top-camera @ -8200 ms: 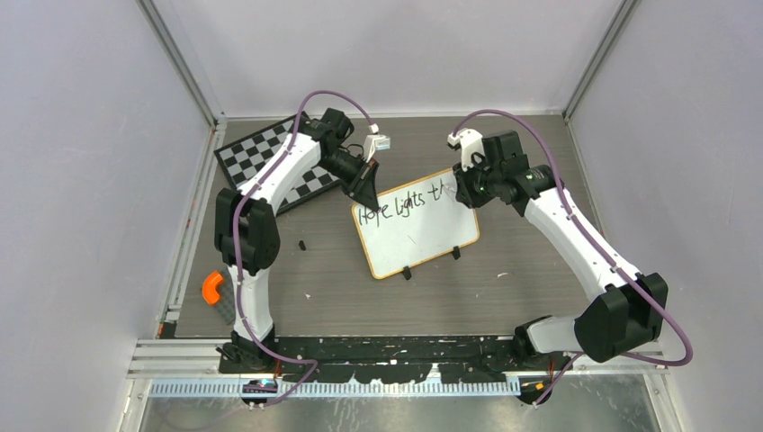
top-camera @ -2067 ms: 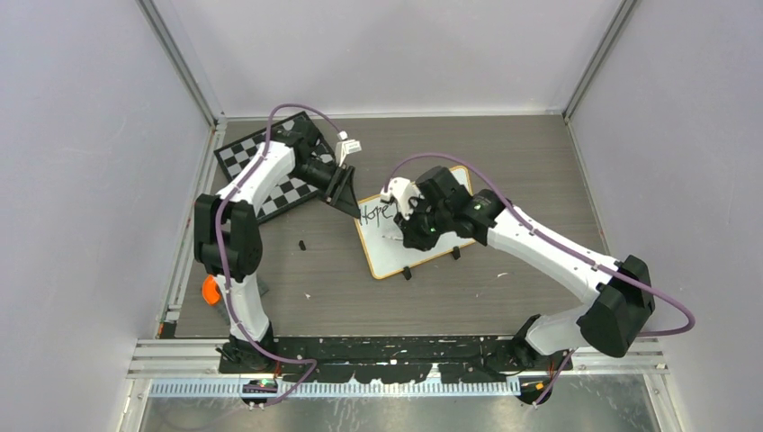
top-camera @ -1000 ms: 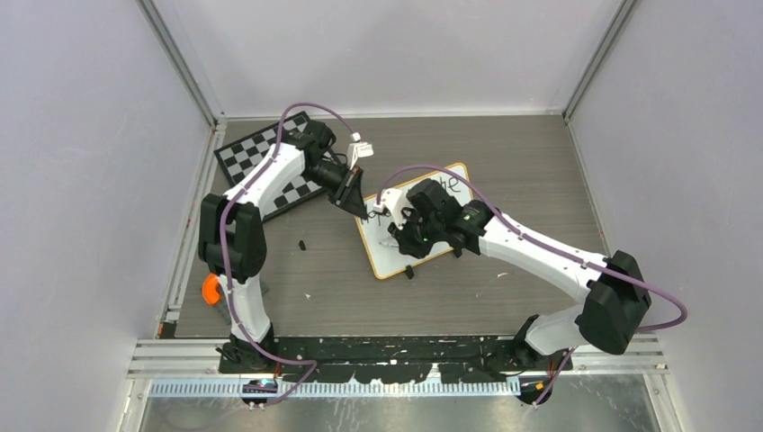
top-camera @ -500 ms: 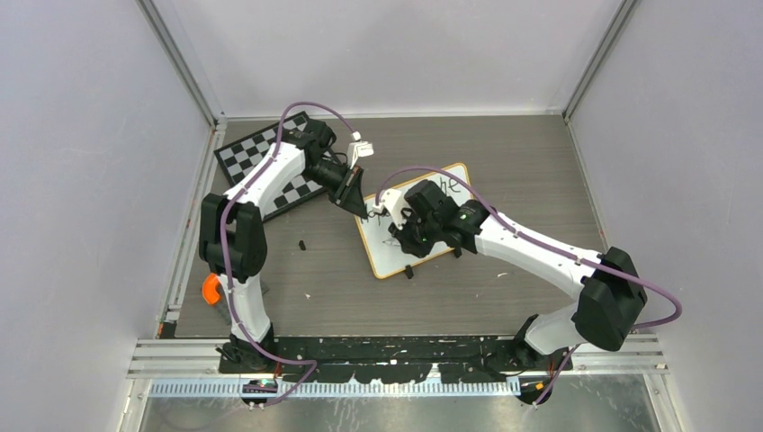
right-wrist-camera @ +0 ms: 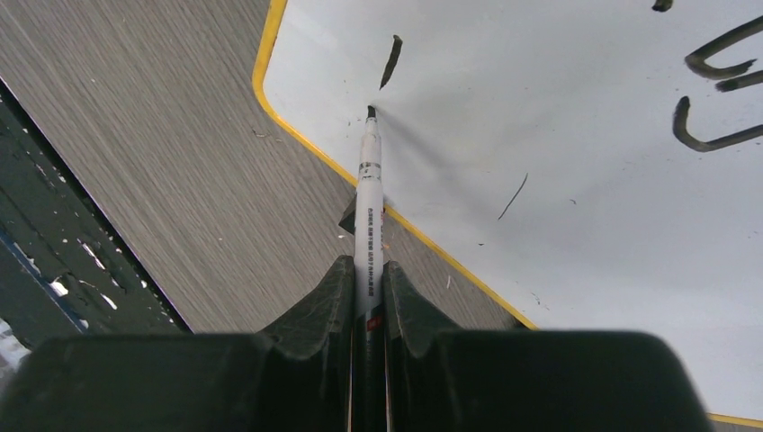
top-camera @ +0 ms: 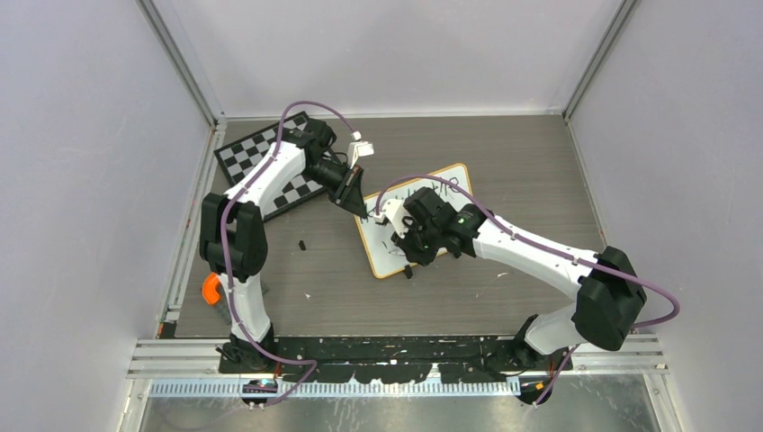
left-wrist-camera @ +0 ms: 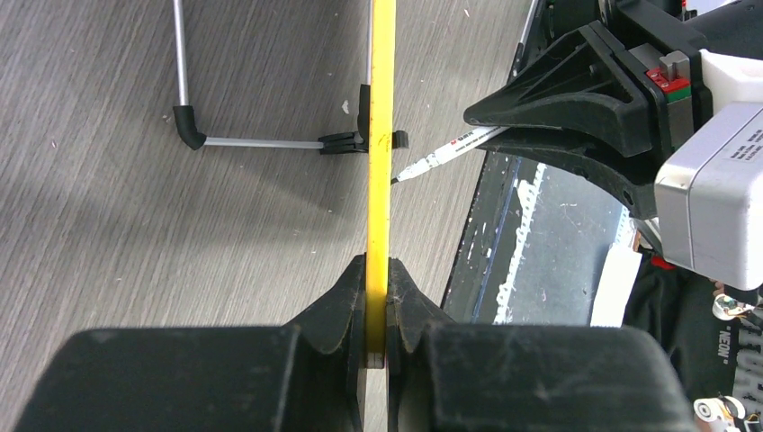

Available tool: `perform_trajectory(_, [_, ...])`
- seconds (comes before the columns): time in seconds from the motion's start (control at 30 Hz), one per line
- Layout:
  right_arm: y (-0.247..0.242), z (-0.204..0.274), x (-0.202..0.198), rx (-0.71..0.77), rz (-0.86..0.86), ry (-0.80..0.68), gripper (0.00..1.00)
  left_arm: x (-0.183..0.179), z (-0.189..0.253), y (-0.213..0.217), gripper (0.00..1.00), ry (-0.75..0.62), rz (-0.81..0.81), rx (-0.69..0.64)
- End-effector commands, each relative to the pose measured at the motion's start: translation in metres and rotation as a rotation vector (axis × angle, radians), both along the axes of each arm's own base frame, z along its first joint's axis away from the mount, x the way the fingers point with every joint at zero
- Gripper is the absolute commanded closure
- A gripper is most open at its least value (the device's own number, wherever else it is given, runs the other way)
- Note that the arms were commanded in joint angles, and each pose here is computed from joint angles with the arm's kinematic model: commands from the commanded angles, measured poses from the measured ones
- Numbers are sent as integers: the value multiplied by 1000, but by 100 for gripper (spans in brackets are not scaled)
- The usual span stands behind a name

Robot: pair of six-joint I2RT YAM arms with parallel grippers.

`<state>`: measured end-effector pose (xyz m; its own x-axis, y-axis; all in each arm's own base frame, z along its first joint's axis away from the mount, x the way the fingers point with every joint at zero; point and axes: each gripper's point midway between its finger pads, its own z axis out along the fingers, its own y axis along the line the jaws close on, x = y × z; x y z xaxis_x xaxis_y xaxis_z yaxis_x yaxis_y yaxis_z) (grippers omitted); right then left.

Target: Write a sentence on the whiteboard

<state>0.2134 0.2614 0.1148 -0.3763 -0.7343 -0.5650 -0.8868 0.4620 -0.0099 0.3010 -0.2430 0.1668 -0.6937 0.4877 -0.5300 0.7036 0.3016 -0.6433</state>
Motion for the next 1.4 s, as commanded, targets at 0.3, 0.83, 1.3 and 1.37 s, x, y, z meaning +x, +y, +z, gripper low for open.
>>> perform_trajectory(0.3, [9, 29, 30, 17, -48, -128, 100, 8, 4, 0, 100, -15, 14, 5])
perform_trajectory(0.83, [2, 39, 45, 4, -102, -179, 100, 10, 3, 0, 100, -20, 13, 7])
perform_trajectory(1.3, [-13, 7, 28, -58, -88, -115, 100, 10, 3, 0, 100, -21, 11, 10])
perform_trajectory(1.37, [-16, 2, 26, -69, -89, -103, 100, 10, 1, 0, 100, -20, 11, 11])
